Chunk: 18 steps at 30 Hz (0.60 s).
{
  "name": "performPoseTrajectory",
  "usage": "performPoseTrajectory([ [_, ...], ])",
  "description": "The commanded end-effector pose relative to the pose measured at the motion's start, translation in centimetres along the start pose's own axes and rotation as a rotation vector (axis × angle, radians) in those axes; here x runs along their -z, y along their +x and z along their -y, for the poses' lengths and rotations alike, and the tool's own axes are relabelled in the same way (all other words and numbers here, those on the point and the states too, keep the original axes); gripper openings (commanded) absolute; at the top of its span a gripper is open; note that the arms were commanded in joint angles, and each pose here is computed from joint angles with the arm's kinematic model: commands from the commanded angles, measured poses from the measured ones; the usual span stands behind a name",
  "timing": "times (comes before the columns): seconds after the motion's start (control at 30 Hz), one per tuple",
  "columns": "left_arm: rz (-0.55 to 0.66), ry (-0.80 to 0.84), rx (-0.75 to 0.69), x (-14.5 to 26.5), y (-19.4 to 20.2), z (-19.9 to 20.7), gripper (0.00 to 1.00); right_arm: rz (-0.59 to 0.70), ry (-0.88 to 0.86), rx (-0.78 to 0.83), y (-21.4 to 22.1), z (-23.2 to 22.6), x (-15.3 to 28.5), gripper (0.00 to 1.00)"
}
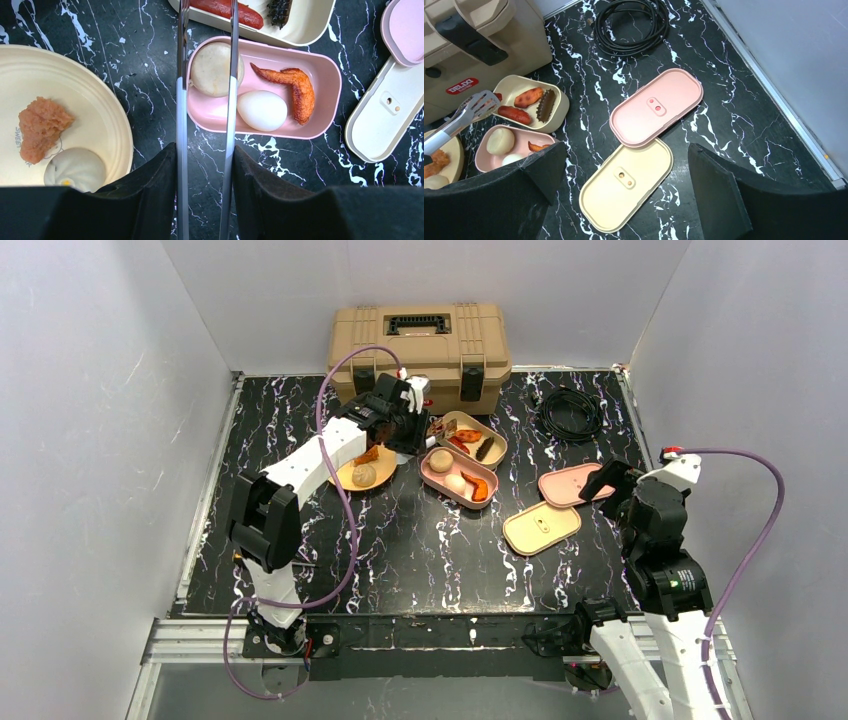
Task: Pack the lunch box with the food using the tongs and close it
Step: Place the fake food in the packing box.
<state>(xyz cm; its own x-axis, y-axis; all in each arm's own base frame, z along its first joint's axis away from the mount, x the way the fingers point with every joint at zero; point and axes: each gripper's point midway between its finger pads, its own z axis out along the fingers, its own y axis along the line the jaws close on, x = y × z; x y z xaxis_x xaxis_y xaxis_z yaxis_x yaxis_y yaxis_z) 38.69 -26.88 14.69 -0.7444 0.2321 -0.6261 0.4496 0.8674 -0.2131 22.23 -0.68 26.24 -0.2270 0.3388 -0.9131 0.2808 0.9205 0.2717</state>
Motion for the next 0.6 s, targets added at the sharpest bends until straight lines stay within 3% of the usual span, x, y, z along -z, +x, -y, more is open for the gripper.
performPoseTrajectory([
  [0.0, 0.070, 0.052, -0.038, 0.8, -2.7, 1.4, 0.03, 0.038, -0.038, -0.034, -1.5, -0.8, 0.7, 1.00],
  [0.57, 0.024, 0.003, -0.060, -1.0, -2.1, 0.2, 0.28, 0.050, -0.111, -0.032, -3.2, -2.6, 1.1, 1.00],
])
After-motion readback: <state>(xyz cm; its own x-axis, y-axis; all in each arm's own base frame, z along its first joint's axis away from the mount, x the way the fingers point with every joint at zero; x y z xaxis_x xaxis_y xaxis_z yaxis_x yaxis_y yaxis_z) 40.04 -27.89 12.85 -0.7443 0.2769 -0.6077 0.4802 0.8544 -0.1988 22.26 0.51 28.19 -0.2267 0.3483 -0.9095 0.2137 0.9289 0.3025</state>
